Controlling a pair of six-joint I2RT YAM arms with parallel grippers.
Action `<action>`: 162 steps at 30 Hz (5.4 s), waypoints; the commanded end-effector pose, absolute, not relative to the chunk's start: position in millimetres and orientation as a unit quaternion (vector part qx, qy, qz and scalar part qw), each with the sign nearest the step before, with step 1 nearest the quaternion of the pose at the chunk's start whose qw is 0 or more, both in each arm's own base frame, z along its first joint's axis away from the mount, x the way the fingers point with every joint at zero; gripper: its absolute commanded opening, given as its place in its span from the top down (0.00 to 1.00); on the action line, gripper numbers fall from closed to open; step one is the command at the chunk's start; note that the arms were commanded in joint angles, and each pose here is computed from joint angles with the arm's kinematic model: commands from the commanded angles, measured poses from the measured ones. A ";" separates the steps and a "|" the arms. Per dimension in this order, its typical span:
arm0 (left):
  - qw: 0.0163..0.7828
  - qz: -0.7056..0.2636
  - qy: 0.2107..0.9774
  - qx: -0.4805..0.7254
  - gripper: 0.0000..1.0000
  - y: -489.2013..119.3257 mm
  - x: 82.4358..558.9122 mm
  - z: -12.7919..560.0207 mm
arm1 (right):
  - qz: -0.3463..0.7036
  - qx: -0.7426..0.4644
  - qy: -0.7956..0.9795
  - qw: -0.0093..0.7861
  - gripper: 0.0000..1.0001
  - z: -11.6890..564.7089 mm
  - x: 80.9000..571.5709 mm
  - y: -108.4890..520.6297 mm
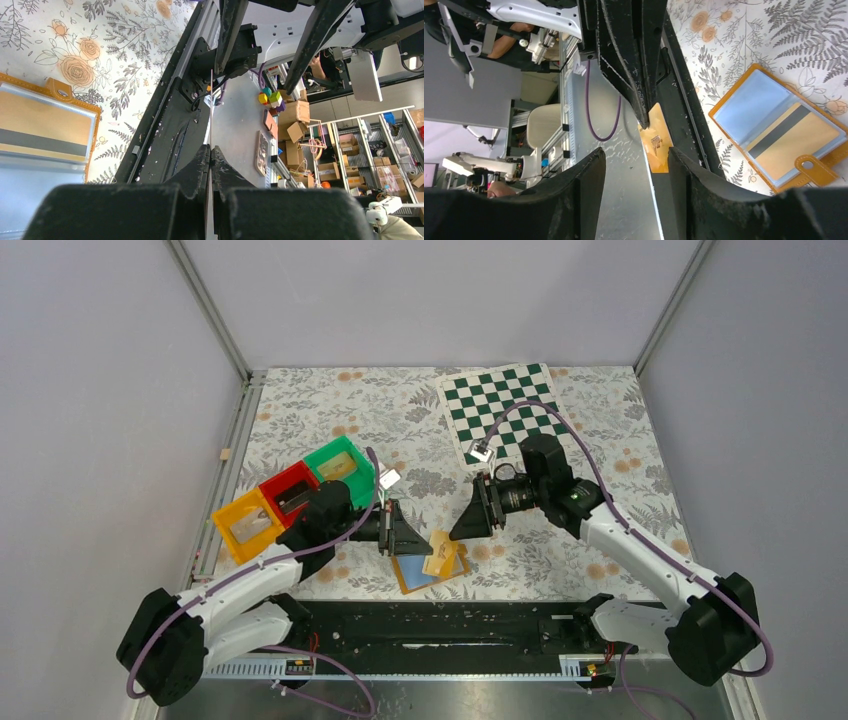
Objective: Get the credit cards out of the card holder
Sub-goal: Place the credit card in the storage box.
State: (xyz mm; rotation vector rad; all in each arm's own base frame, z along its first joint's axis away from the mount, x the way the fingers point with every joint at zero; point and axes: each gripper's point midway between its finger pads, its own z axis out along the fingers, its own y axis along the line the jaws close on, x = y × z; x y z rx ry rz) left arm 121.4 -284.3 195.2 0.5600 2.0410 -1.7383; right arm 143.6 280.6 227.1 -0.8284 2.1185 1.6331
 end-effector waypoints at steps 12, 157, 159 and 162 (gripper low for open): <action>0.196 -0.651 0.693 0.242 1.00 -292.3 117.4 216.8 | 0.561 -0.308 0.756 0.139 0.42 203.0 147.6 289.2; 0.340 -0.338 0.834 -0.275 1.00 -31.0 373.9 140.4 | 0.564 -0.031 0.736 0.372 0.01 241.9 204.2 260.0; 0.338 -0.332 0.836 -0.278 1.00 -30.7 376.5 136.3 | 0.565 -0.034 0.736 0.372 0.01 242.9 203.7 260.2; 0.335 -0.327 0.837 -0.283 1.00 -29.2 381.3 130.5 | 0.565 -0.037 0.733 0.376 0.00 245.6 203.2 259.6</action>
